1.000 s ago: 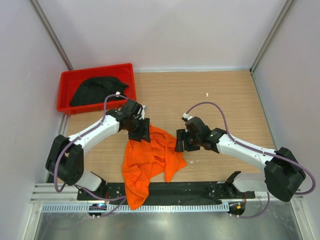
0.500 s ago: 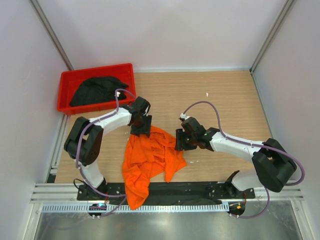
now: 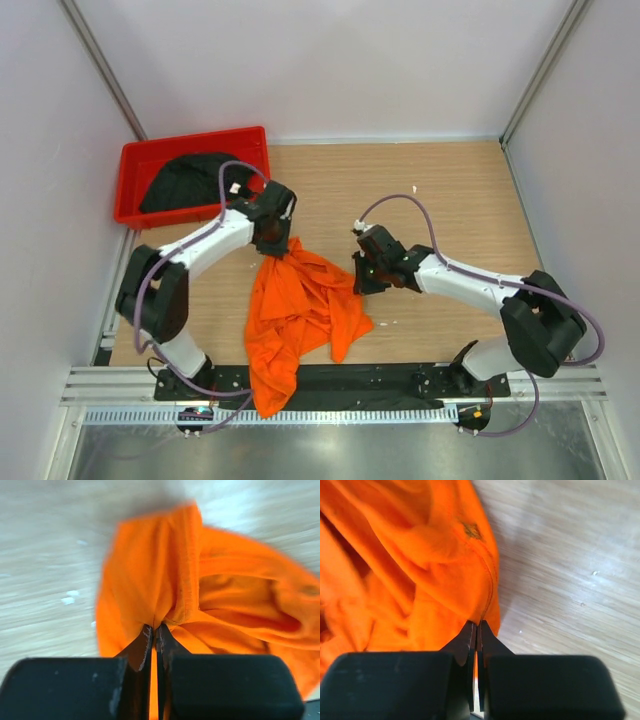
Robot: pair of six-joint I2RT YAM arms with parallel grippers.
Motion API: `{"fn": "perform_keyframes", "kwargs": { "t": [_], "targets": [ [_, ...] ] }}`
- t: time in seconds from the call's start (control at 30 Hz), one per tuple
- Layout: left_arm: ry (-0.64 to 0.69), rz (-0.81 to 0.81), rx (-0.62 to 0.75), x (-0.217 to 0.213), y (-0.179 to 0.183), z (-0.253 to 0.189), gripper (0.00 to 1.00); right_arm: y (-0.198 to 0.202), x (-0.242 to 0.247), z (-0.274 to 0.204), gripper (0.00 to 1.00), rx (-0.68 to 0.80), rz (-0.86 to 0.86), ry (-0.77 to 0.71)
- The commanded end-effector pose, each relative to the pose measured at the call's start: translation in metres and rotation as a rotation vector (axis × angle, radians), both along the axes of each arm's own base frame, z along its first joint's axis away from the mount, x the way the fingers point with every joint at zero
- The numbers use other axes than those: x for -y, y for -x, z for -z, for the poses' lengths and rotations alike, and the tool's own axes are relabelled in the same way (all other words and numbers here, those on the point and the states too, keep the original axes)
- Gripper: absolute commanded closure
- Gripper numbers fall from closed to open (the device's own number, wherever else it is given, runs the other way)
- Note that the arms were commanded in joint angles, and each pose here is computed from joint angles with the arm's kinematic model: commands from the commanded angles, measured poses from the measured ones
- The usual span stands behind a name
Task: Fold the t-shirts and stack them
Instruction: Flatten the tshirt out
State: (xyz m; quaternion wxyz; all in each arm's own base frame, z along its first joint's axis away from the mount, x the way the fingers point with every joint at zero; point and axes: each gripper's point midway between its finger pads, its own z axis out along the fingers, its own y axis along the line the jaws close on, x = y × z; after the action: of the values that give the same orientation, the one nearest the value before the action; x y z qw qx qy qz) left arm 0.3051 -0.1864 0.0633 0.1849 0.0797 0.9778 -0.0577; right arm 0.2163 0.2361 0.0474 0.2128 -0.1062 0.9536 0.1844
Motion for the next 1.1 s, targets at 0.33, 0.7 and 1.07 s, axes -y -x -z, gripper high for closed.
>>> {"fn": "perform_keyframes", "kwargs": {
  "t": [0.33, 0.7, 1.07],
  "targets": [
    [0.125, -0.126, 1.257, -0.122, 0.031, -0.426, 1.0, 0.076, -0.086, -0.266, 0.99, 0.446, -0.582, -0.411],
    [0.095, -0.091, 1.569, -0.142, 0.068, -0.548, 1.0, 0.096, -0.064, -0.359, 0.98, 0.574, -0.536, -0.502],
    [0.416, 0.318, 1.227, 0.042, -0.103, -0.437, 1.0, 0.023, 0.097, -0.259, 0.99, 0.52, 0.391, 0.001]
  ]
}}
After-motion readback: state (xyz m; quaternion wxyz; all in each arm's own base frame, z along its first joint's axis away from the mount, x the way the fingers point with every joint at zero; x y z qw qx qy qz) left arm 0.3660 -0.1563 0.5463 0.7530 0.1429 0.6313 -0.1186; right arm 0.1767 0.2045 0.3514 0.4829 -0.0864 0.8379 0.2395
